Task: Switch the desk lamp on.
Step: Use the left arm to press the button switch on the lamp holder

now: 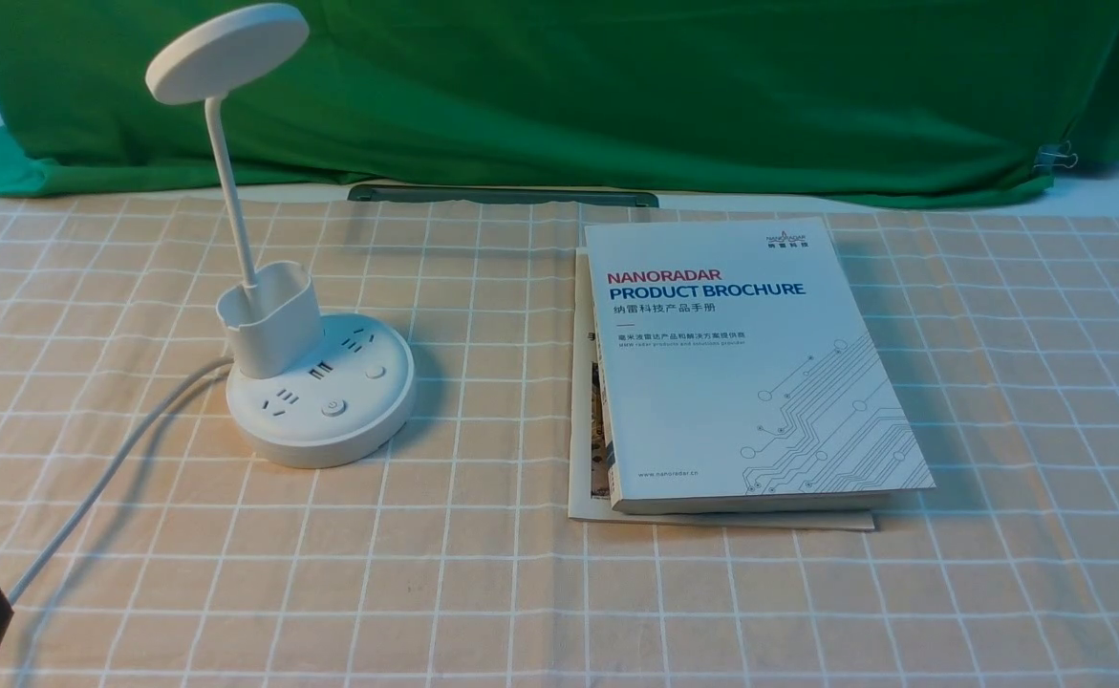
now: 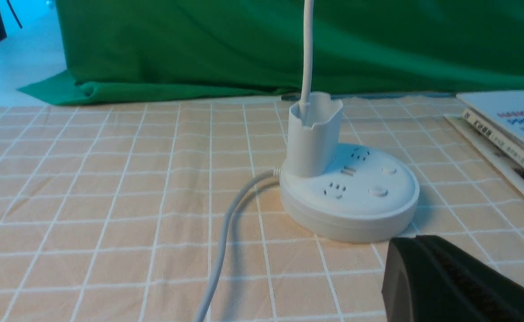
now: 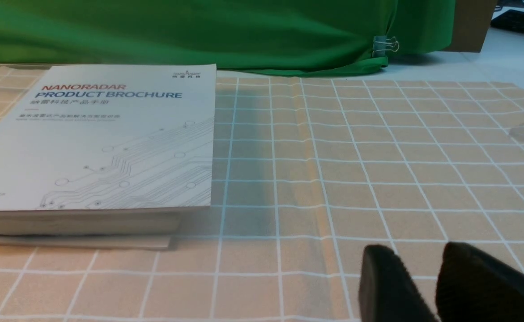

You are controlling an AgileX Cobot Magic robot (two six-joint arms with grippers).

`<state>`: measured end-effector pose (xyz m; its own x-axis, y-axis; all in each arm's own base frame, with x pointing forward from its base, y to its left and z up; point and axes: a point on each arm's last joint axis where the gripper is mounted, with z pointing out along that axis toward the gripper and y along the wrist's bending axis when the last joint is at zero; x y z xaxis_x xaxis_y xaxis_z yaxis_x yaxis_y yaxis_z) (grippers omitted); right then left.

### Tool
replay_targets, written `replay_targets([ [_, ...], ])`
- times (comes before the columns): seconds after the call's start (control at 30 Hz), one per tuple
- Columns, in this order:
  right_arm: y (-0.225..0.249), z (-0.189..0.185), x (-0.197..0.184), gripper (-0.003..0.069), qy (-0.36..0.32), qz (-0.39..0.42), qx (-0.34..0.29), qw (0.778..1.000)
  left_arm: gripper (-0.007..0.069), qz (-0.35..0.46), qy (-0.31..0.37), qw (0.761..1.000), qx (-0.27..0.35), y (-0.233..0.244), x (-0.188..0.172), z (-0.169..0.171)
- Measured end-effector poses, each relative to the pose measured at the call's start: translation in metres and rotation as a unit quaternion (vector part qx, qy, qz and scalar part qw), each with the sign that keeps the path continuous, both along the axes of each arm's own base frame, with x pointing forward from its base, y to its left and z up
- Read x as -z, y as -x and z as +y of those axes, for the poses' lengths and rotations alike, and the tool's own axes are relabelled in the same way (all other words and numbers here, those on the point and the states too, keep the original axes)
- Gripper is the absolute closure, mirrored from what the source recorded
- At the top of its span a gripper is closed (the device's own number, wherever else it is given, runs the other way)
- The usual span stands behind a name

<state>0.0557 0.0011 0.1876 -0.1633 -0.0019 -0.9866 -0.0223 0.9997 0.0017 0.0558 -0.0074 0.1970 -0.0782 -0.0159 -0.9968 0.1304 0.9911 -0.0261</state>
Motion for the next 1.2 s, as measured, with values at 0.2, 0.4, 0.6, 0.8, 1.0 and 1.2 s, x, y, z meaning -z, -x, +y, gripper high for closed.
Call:
replay_targets([
  [0.2,0.0,0.0,0.0,0.0418,0.0,0.0,0.0,1.0,0.0624,-0.162,0.022,0.987,0.0,0.003,-0.03,0.0],
  [0.4,0.0,0.0,0.0,0.0418,0.0,0.0,0.0,1.0,0.0624,-0.326,0.044,0.944,0.0,0.015,-0.058,0.002],
  [0.6,0.0,0.0,0.0,0.0418,0.0,0.0,0.0,1.0,0.0624,-0.466,0.122,0.876,0.027,0.036,-0.081,0.005],
  [0.8,0.0,0.0,0.0,0.0418,0.0,0.0,0.0,1.0,0.0624,-0.418,0.147,0.895,0.046,0.045,-0.126,0.004],
  [1.0,0.0,0.0,0.0,0.0418,0.0,0.0,0.0,1.0,0.0624,-0.22,0.122,0.968,0.015,0.024,-0.158,0.003],
  [1.2,0.0,0.0,0.0,0.0418,0.0,0.0,0.0,1.0,0.0624,0.112,0.171,0.979,-0.002,-0.042,-0.108,-0.011],
])
